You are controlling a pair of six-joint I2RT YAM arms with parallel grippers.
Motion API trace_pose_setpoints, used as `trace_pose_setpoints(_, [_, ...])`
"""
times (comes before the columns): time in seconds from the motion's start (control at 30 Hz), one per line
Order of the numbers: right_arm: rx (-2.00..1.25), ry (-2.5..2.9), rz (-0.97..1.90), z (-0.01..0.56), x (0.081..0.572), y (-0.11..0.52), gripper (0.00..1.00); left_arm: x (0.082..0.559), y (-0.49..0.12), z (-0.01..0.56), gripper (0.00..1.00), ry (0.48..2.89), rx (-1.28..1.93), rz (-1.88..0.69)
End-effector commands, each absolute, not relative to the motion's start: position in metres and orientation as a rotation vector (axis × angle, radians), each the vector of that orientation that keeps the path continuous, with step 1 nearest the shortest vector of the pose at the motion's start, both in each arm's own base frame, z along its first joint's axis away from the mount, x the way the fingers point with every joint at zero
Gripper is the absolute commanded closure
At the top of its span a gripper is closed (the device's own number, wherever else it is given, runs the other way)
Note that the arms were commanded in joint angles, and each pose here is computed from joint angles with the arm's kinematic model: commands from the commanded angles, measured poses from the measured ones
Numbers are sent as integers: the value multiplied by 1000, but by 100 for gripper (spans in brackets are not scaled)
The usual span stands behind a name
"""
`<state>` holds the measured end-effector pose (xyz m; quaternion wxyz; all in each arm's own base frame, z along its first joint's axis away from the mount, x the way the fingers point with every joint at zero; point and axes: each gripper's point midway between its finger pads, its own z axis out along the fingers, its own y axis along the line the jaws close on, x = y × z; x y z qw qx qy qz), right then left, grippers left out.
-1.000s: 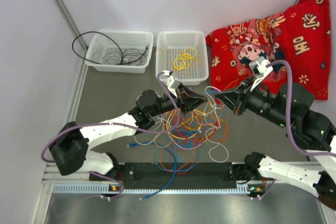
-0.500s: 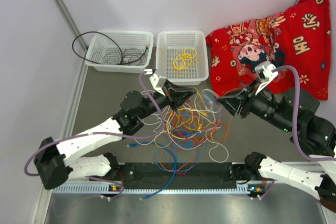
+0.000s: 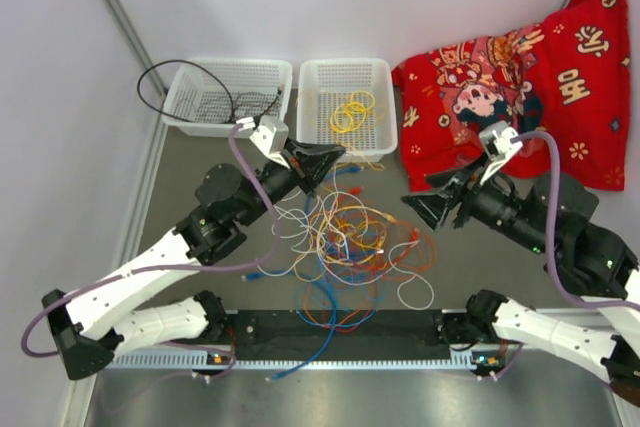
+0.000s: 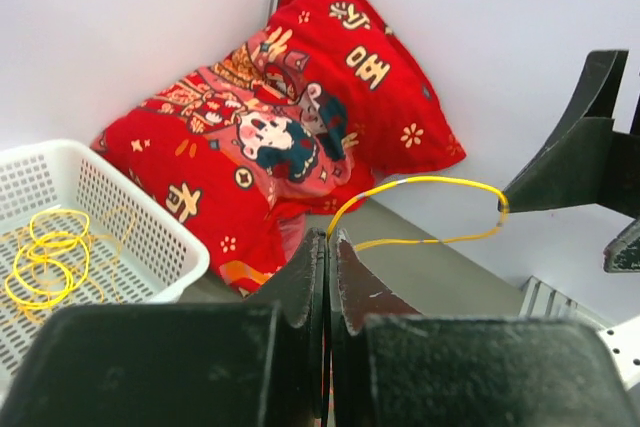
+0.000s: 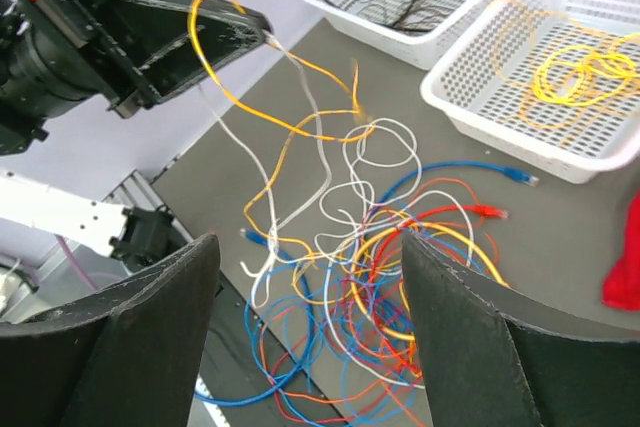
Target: Untangle the cables
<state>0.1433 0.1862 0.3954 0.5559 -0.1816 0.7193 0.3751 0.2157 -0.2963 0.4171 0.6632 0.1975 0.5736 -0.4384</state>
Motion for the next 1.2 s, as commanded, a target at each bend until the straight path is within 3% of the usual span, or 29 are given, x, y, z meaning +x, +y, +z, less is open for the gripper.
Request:
trace_pose_setpoints(0.0, [-471, 1606, 990, 417, 145, 213, 28, 220, -298, 419, 100, 1325, 447, -964])
trace_pose_setpoints(0.53, [-582, 1582, 907, 418, 173, 245, 31, 220, -303, 406, 100, 1368, 446, -989])
trace_pose_setpoints(0.6, [-583, 1596, 897, 411, 179, 251, 39, 220, -303, 405, 100, 1370, 445, -991])
trace_pose_setpoints(0.63, [-578, 1597, 892, 410, 182, 252, 47, 220, -303, 403, 100, 1376, 443, -993])
trace_pose_setpoints(0.67, [-569, 1599, 886, 408, 185, 253, 75, 220, -303, 403, 100, 1376, 441, -996])
trace_pose_setpoints(0.7, [-552, 1589, 877, 410, 188, 253, 95, 220, -303, 402, 100, 1377, 441, -996])
trace_pose_setpoints(0.73, [-545, 1584, 874, 412, 189, 252, 100, 219, -303, 401, 100, 1380, 443, -994])
trace_pose_setpoints(0.87, [-505, 1542, 836, 426, 196, 246, 100, 231, -291, 383, 100, 1441, 387, -910])
trace_pose_setpoints(0.9, [-481, 1545, 805, 427, 203, 244, 100, 236, -284, 373, 89, 1485, 353, -867])
trace_pose_setpoints(0.93, [-474, 1546, 788, 429, 205, 243, 100, 241, -279, 365, 70, 1518, 307, -844])
trace_pose_setpoints(0.97, [-465, 1534, 767, 438, 209, 241, 100, 243, -272, 362, 40, 1535, 268, -819])
trace_pose_setpoints(1.03, [-459, 1564, 707, 434, 222, 243, 100, 253, -254, 345, 19, 1593, 160, -737])
trace_pose_setpoints(1.07, [-438, 1560, 690, 441, 227, 242, 100, 254, -244, 345, 1, 1592, 116, -716])
trace_pose_setpoints(1.17, [-410, 1596, 659, 439, 248, 246, 100, 260, -214, 327, 1, 1642, -1, -585])
